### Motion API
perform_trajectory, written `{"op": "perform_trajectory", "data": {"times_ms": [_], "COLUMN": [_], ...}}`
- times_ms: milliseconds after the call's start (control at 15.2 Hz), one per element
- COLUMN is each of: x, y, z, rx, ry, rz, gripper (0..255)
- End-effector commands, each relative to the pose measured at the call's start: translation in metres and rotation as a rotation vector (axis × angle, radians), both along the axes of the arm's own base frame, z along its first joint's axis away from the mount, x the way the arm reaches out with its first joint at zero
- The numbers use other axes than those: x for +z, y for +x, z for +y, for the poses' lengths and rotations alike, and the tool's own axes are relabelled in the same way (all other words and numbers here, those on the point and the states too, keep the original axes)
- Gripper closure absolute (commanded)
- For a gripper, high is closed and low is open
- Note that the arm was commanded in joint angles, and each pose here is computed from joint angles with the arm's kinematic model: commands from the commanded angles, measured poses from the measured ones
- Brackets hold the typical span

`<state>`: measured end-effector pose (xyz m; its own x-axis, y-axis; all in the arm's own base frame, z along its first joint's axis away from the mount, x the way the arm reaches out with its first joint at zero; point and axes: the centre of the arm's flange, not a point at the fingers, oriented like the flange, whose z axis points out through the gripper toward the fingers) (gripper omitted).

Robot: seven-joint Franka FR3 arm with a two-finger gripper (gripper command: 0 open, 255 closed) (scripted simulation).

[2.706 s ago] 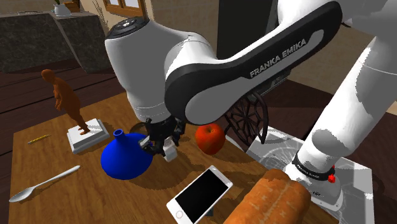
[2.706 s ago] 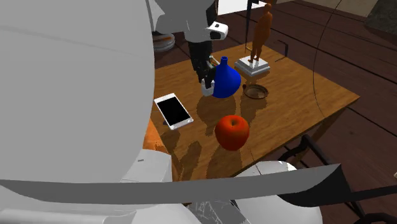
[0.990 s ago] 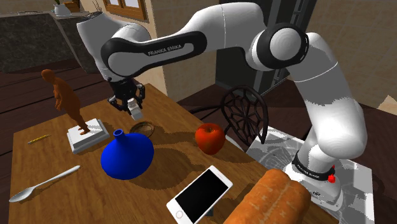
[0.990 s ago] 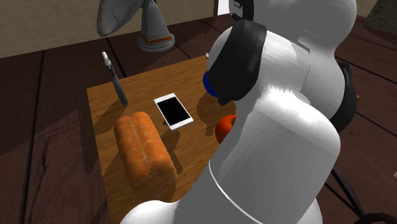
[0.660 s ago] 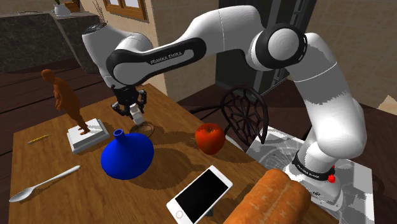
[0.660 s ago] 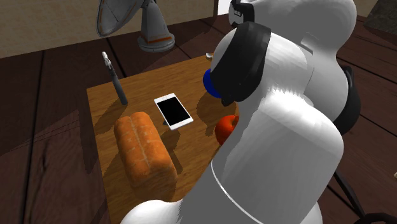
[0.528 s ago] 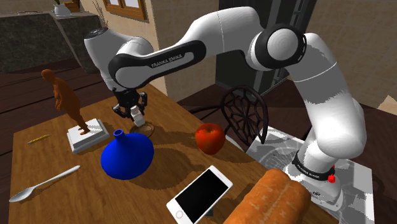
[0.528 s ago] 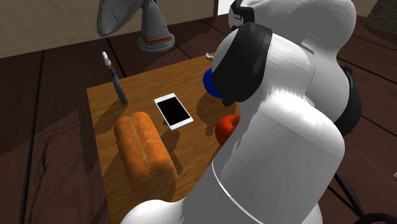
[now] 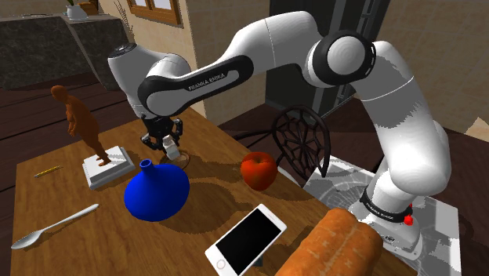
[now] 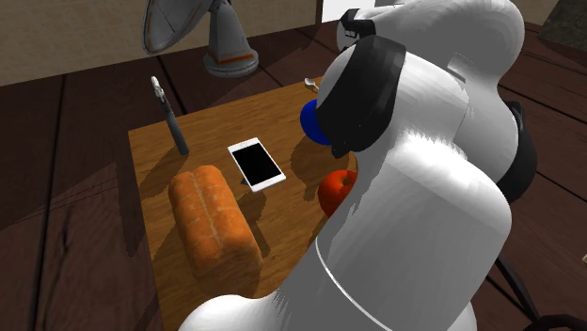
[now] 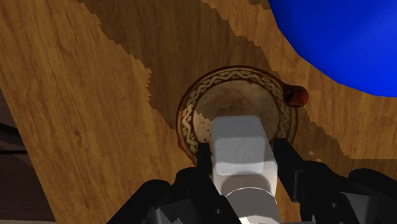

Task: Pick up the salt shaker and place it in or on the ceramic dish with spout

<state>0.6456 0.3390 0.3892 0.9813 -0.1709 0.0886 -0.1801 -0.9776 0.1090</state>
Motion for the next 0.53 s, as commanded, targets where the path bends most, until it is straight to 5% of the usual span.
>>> {"op": "perform_trajectory", "data": {"times_ms": [0, 132, 198, 462], "x": [-0.0001, -0.0001, -0.0001, -0.0001], "y": [0.0, 0.0, 0.0, 0.0], "z": [0.0, 0.0, 0.0, 0.0], "rx": [0.0, 0.0, 0.0, 0.0], "ry": [0.0, 0.0, 0.0, 0.0], "rz": [0.0, 0.0, 0.0, 0.0], "gripper": [255, 255, 0, 0]}}
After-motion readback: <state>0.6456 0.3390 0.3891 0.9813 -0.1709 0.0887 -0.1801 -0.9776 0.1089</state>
